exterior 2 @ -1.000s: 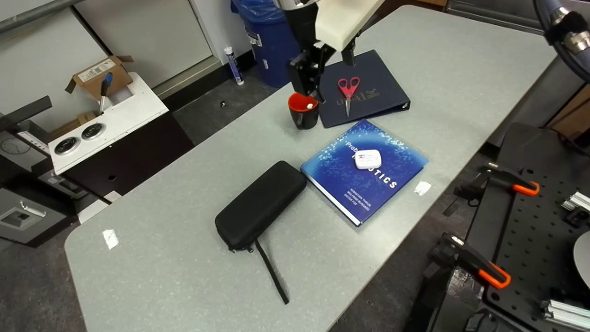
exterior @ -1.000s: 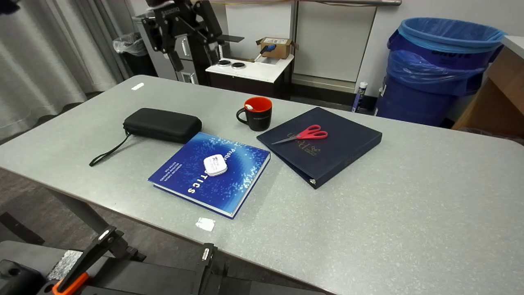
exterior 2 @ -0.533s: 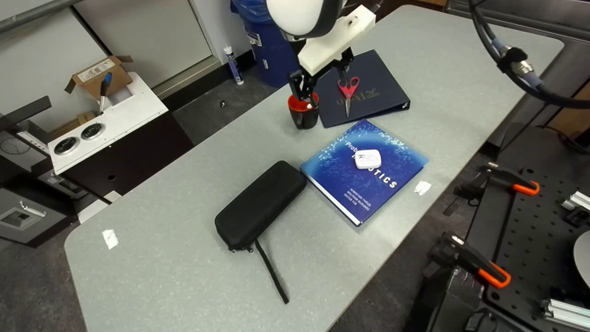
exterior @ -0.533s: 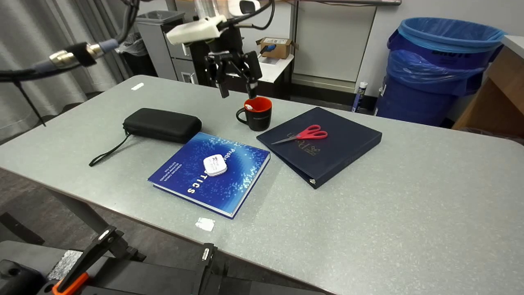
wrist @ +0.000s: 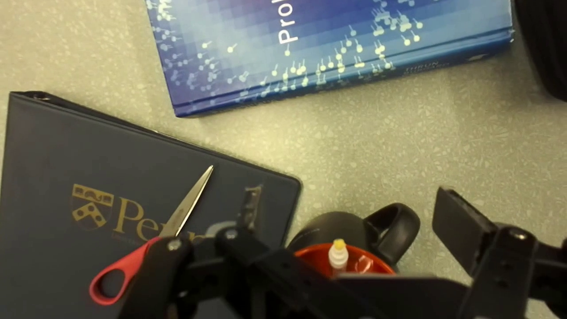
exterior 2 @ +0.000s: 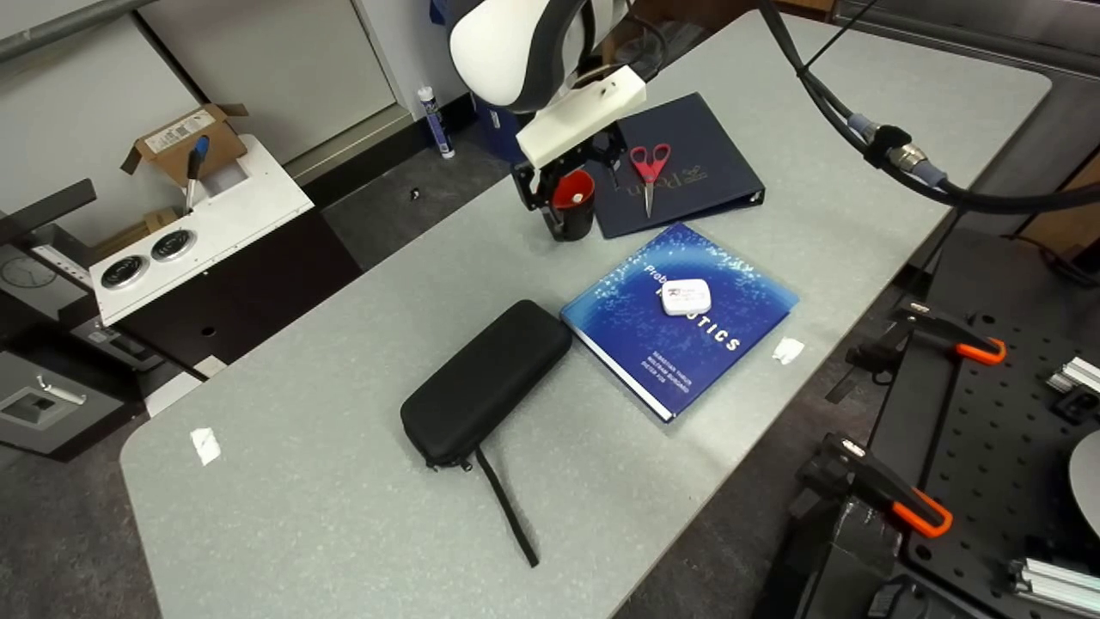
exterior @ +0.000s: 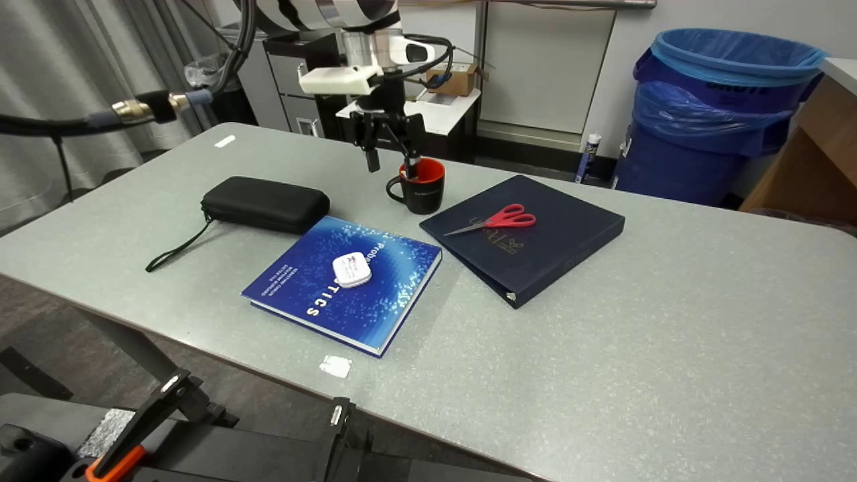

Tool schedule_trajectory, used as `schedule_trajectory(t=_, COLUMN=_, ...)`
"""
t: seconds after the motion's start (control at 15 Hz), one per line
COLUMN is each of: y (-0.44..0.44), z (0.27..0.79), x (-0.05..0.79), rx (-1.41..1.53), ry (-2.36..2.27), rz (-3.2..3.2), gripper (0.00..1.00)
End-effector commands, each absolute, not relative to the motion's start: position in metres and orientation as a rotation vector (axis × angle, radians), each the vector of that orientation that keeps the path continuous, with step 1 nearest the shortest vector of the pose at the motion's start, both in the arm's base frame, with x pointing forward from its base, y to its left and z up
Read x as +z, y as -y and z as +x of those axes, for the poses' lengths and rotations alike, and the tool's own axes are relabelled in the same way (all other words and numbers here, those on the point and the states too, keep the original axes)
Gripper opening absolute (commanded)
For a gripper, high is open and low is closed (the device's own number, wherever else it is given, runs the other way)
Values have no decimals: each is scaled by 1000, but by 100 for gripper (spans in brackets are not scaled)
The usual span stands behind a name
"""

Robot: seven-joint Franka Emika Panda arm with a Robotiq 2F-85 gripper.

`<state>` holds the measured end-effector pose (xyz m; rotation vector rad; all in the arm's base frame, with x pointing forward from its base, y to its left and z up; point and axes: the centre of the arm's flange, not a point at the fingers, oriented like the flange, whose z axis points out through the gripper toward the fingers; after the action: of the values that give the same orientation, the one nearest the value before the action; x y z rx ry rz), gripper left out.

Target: Remove the pen from the mug

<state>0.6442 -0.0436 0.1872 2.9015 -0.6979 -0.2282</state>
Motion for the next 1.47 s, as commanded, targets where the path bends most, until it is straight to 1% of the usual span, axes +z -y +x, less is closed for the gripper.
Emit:
schedule_trajectory(t=0.0, y=44, z=648, x=186, rx=-201, ry=724, rz=2898, gripper=100)
schedule_trajectory(t=0.53, y=51, z=659, x=177, rx=-158, ry=781, rz=2926, gripper=100)
schedule_trajectory(t=0.6, y=51, z=659, x=177, rx=-153, ry=789, rz=2927, gripper=96)
schedule_trajectory(t=0.67, y=52, z=659, x=178, rx=-148, ry=798, rz=2929, gripper=74)
schedule_trajectory(t=0.8, y=55, z=657, x=181, rx=-129, ry=809, rz=2935, gripper=69)
schedule_trajectory(t=0.87, y=55, z=657, x=182, rx=-122, ry=816, rz=2937, gripper=62)
schedule_trajectory(t=0.93, y=56, z=658, x=182, rx=-115, ry=821, rz=2939, gripper=53)
schedule_trajectory(t=1.07, y=58, z=659, x=182, rx=-112, ry=826, rz=2941, gripper=38)
schedule_trajectory(t=1.13, y=58, z=660, x=181, rx=-112, ry=829, rz=2941, gripper=29)
schedule_trajectory(t=1.27, y=59, z=659, x=181, rx=-107, ry=833, rz=2935, gripper=16)
schedule_trajectory(t=1.33, y=59, z=659, x=182, rx=-106, ry=832, rz=2934, gripper=7)
schedule_trajectory(t=1.4, y=59, z=658, x=183, rx=-101, ry=830, rz=2930, gripper=1)
